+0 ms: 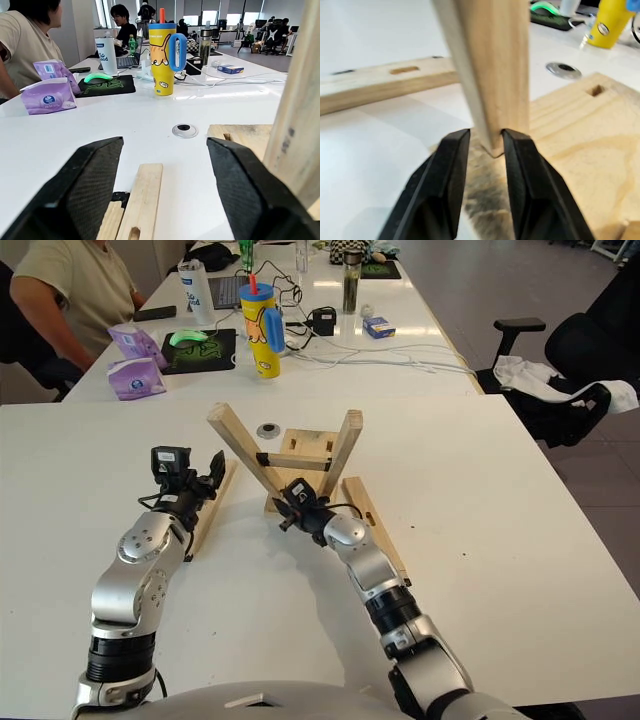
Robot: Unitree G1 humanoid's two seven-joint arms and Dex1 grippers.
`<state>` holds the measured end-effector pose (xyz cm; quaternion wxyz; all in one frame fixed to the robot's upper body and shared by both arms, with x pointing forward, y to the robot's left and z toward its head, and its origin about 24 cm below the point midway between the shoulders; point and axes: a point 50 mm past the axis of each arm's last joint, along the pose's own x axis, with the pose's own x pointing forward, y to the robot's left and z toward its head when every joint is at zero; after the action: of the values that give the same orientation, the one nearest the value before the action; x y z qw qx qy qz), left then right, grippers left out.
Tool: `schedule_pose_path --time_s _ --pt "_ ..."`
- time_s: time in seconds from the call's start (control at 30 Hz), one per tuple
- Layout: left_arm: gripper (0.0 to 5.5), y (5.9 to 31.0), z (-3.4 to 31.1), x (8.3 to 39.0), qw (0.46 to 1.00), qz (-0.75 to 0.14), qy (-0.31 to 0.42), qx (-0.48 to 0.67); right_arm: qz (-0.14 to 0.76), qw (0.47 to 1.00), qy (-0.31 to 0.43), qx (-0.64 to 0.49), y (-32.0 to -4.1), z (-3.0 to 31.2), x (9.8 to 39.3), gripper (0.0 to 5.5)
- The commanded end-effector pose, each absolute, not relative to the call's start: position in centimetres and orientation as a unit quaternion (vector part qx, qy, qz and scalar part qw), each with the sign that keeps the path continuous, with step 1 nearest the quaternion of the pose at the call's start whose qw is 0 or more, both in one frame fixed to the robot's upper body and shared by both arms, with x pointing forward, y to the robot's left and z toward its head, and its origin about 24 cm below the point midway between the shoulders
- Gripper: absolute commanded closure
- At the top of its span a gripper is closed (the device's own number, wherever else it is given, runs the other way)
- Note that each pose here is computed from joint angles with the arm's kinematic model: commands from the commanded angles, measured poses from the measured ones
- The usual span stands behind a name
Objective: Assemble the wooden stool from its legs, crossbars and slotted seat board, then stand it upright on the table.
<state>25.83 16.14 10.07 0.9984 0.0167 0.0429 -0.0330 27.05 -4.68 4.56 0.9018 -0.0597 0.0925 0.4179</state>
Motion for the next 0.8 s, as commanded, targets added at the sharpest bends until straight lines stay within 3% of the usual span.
schedule_pose_path --time_s 0.03,0.1,0.23,0.3,0.43,0.57,0.7,0.73,0.8 --pt "2.4 16.0 9.8 25.2 0.998 -0.029 0.048 0.014 0.419 0.904 0.082 -0.023 -6.8 6.3 23.9 4.49" --pt "2.4 16.2 10.0 25.0 0.999 -0.022 0.041 0.01 0.39 0.919 0.061 -0.012 -8.3 7.9 22.8 4.81" --pt "2.97 16.9 10.6 25.0 1.0 0.004 0.019 0.01 0.235 0.972 0.0 -0.002 -12.8 11.2 22.8 5.47" --pt "3.34 17.2 11.2 25.3 1.0 0.013 -0.002 0.012 0.189 0.982 -0.015 -0.009 -14.0 11.9 22.9 5.5" --pt "3.93 18.1 12.8 26.2 0.997 0.046 -0.048 0.029 0.007 1.0 -0.021 -0.016 -18.1 12.5 25.2 5.5" --pt "4.46 18.4 13.2 26.9 0.996 0.05 -0.049 0.053 -0.082 0.996 -0.025 0.006 -19.5 13.2 26.4 5.5" --pt "4.46 17.0 13.1 27.3 0.997 0.017 -0.05 0.061 -0.062 0.997 -0.035 0.02 -17.9 14.1 27.7 5.5" --pt "4.46 15.3 12.7 27.6 0.997 -0.039 -0.038 0.062 -0.007 0.999 -0.043 0.024 -16.0 14.4 28.1 5.5" --pt "4.46 11.0 11.4 27.6 0.978 -0.182 -0.011 0.103 0.19 0.98 -0.053 0.008 -9.9 14.5 27.8 5.5"
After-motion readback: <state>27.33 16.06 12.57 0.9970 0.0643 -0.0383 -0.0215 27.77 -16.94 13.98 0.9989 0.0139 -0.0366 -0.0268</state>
